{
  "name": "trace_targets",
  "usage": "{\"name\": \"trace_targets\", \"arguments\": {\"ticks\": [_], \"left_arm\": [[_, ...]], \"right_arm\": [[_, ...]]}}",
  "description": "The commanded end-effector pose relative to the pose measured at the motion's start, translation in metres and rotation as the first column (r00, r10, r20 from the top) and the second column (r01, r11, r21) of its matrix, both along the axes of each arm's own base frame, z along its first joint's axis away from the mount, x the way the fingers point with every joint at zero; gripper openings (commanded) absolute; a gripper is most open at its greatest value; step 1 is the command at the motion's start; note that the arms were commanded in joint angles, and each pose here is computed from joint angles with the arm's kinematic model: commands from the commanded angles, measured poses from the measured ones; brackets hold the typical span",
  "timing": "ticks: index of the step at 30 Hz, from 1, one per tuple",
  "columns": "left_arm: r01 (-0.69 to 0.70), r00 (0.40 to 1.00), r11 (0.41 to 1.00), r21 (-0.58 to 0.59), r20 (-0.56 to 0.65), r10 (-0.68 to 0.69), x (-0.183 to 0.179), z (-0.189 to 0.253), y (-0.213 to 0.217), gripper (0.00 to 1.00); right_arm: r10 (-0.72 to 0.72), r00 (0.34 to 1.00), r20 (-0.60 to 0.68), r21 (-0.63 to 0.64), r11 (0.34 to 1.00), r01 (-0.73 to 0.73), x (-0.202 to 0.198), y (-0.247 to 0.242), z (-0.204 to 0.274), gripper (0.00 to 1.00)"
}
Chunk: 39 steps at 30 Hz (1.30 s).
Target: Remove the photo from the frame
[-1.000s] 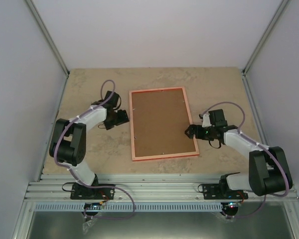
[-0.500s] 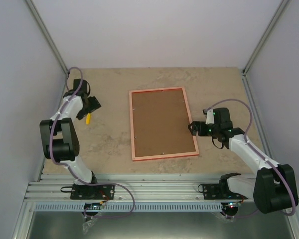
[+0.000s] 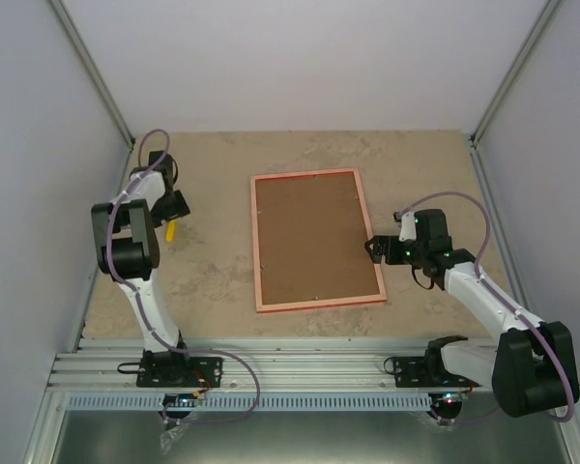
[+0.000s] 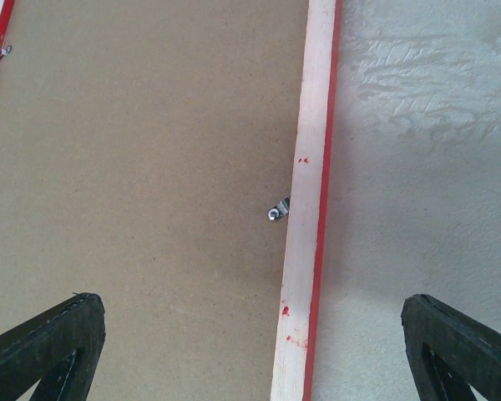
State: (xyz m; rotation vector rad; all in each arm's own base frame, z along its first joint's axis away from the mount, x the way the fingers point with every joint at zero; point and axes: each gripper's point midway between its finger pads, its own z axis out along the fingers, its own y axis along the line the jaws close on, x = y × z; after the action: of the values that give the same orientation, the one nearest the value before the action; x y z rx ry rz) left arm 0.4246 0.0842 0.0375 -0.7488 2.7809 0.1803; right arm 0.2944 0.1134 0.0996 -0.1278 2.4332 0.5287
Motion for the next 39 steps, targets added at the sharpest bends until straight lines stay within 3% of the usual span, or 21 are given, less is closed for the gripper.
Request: {"name": "trace_targets", "arguments": {"ticks": [1,14,21,30,39], "left_arm": [[0.02,0.999,0.999,0.026,-0.036,-0.019,0.002,-0.004,0.008,0.59],[0.051,0.996,0.998,-0.042,-0.075,-0.054,0.007,-0.025,-0.002,0.28],[0.055,0.998,0.992,-0.111,-0.023,-0.057,0.007,-0.012,-0.015,0.12],[0.057,0.992,0.959,-0.279,0.125,-0.023,0.002,0.018,-0.048,0.01],[0.117,0.941,0.842,-0.526,0.33,0.076,-0.013,0.067,-0.102,0.0]], "right_arm": [[0.005,0.999,0.037,-0.015,1.0,-0.005,0.006,-0.001,0.007,0.98],[0.012,0.999,0.04,-0.015,1.0,-0.011,0.01,0.001,0.013,0.98],[0.038,0.997,0.067,0.005,0.999,-0.038,0.012,0.007,0.022,0.98],[0.07,0.993,0.094,0.057,0.996,-0.075,0.018,0.02,0.04,0.98],[0.16,0.97,0.185,0.111,0.977,-0.182,0.014,0.06,0.072,0.98]]}}
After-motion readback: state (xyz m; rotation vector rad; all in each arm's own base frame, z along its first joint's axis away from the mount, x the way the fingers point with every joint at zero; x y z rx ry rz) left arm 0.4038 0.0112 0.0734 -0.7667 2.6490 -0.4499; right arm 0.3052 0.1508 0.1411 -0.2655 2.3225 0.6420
